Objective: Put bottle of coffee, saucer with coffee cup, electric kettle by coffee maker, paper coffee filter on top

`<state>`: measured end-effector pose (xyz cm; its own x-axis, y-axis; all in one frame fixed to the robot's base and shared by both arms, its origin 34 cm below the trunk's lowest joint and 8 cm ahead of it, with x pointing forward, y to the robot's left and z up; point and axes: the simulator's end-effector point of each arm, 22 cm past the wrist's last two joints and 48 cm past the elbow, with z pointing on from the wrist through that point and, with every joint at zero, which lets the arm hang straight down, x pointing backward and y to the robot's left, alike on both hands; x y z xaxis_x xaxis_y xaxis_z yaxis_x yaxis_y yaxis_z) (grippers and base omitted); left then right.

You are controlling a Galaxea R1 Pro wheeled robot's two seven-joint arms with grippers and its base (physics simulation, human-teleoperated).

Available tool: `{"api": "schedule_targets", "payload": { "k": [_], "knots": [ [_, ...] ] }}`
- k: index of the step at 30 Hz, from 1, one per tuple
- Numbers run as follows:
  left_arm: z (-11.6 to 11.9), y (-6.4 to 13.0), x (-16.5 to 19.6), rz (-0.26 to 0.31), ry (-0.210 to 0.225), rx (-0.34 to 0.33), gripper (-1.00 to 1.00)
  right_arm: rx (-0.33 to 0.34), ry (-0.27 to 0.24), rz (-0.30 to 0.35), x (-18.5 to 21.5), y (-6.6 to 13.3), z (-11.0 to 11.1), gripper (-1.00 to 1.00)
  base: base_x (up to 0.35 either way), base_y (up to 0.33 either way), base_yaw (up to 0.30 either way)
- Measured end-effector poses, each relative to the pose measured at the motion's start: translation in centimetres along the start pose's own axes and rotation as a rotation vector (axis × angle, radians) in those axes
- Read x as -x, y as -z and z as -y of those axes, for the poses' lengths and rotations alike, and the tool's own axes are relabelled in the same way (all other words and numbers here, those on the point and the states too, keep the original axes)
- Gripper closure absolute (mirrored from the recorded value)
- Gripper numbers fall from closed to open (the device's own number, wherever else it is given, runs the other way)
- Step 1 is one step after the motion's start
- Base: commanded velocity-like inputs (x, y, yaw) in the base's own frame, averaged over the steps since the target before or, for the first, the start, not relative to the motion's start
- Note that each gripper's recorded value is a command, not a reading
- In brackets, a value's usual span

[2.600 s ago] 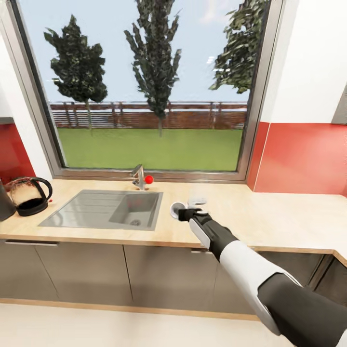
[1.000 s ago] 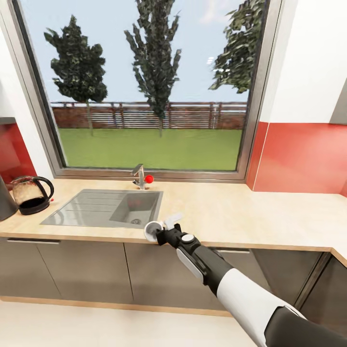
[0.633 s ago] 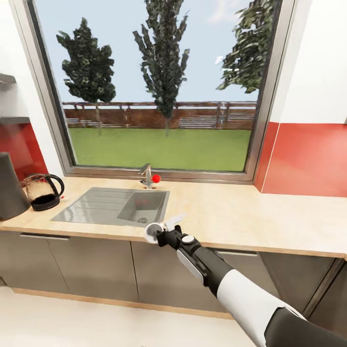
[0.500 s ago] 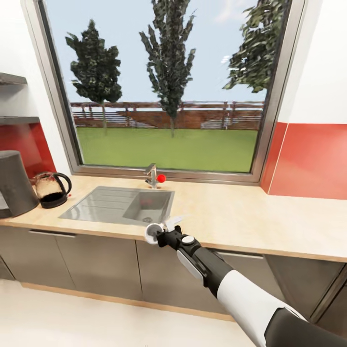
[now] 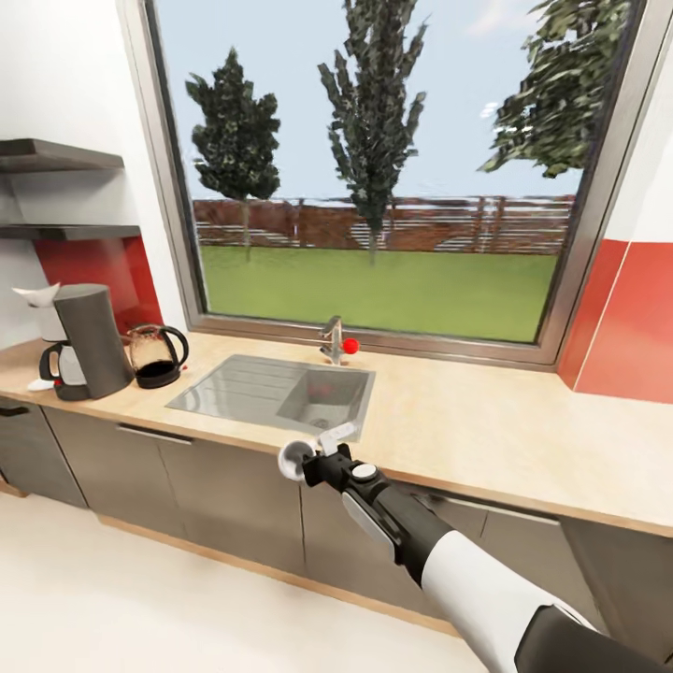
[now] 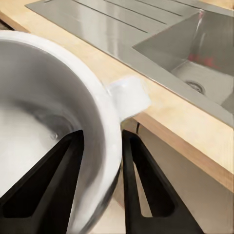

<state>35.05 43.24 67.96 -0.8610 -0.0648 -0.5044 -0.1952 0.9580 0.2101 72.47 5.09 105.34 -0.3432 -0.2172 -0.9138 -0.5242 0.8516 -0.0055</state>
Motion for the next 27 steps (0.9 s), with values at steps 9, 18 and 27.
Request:
{"api": "schedule_targets", "payload": {
  "k": [9,18,27],
  "knots": [
    [-0.7,0.0,1.1,0.045,0.046,0.02,-1.0,0.002,-0.003,-0.001,-0.2,0.0,-0.1,1.0,0.0,0.0,0.277],
    [-2.1,-0.2,3.2,0.096,0.121,0.055,-1.0,0.002,-0.003,0.001,-0.1,0.0,-0.1,1.0,0.0,0.0,0.279],
    [-1.9,-0.1,2.4,0.082,0.132,0.057,-1.0,0.002,-0.003,-0.001,-0.1,0.0,-0.1,1.0,0.002,0.0,0.279]
  ]
}}
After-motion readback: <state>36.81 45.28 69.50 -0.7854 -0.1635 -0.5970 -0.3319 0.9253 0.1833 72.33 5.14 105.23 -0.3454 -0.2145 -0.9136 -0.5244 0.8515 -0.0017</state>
